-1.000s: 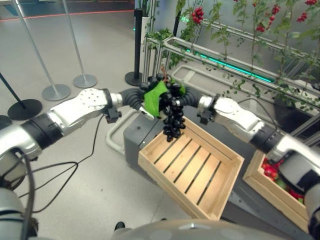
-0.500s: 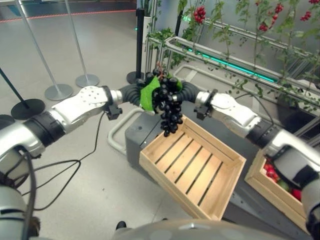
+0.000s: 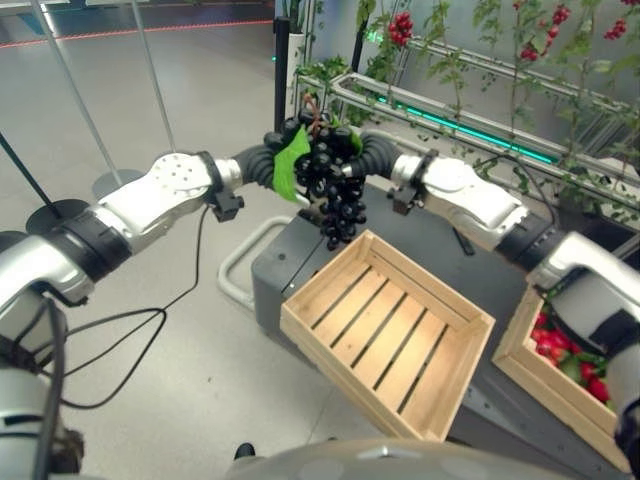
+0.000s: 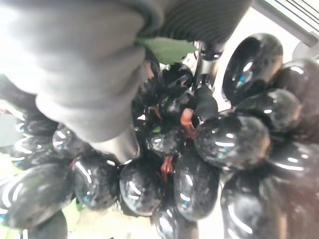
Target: Pick up the fruits from the basket on one side to the basket on the other side
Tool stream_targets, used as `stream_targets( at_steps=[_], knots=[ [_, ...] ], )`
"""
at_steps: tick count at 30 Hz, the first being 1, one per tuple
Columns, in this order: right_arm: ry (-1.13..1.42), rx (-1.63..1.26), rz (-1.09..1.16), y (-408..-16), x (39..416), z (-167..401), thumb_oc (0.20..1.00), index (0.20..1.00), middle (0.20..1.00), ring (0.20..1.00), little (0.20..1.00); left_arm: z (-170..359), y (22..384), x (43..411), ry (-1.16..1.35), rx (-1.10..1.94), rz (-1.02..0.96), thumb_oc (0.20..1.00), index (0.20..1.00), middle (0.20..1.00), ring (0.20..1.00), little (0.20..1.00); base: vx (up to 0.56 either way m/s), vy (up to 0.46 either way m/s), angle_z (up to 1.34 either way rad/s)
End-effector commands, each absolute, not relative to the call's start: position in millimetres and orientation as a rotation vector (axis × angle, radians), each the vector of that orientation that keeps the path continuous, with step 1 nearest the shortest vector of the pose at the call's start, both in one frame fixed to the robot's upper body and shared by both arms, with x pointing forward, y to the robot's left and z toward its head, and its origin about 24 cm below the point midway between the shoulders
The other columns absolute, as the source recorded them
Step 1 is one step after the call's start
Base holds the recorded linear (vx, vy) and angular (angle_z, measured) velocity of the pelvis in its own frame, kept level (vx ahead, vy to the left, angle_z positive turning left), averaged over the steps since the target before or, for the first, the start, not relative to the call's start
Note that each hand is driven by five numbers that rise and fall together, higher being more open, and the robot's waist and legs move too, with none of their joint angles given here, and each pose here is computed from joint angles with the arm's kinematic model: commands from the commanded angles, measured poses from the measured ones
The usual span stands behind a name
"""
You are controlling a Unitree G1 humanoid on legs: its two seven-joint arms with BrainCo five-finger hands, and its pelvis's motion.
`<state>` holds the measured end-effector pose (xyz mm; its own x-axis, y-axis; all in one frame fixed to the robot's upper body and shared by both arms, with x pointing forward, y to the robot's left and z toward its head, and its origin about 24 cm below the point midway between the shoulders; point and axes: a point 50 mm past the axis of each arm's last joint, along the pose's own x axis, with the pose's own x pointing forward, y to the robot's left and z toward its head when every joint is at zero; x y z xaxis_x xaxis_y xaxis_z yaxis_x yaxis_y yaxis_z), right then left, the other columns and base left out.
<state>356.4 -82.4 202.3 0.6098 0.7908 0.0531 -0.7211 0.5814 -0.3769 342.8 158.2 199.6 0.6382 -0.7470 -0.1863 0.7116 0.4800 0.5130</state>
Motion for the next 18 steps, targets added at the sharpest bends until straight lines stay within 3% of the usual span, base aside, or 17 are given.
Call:
stream_targets(
  at_steps=[1,9,12,18],
  knots=[
    [-0.724,-0.284,0.861,-64.9,339.7,341.6,0.200,0.200,0.200,0.200,0.200,171.0,140.3,337.0,-0.019,0.659,-1.015,1.000,1.000,1.000,1.000,1.000,0.00,0.000,0.00],
    [-0.735,-0.307,0.845,-73.9,338.6,348.7,0.200,0.200,0.200,0.200,0.200,170.6,165.2,340.9,0.012,0.692,-0.928,1.000,1.000,1.000,1.000,1.000,0.00,0.000,0.00],
    [-0.751,-0.307,0.841,-77.4,336.5,354.0,0.200,0.200,0.200,0.200,0.200,160.1,191.4,349.8,0.049,0.692,-0.783,1.000,1.000,1.000,1.000,1.000,0.00,0.000,0.00],
    [-0.757,-0.303,0.821,-86.2,335.9,356.9,0.200,0.200,0.200,0.200,0.200,150.8,215.7,352.2,0.086,0.670,-0.671,1.000,1.000,1.000,1.000,1.000,0.00,0.002,-0.02]
  ],
)
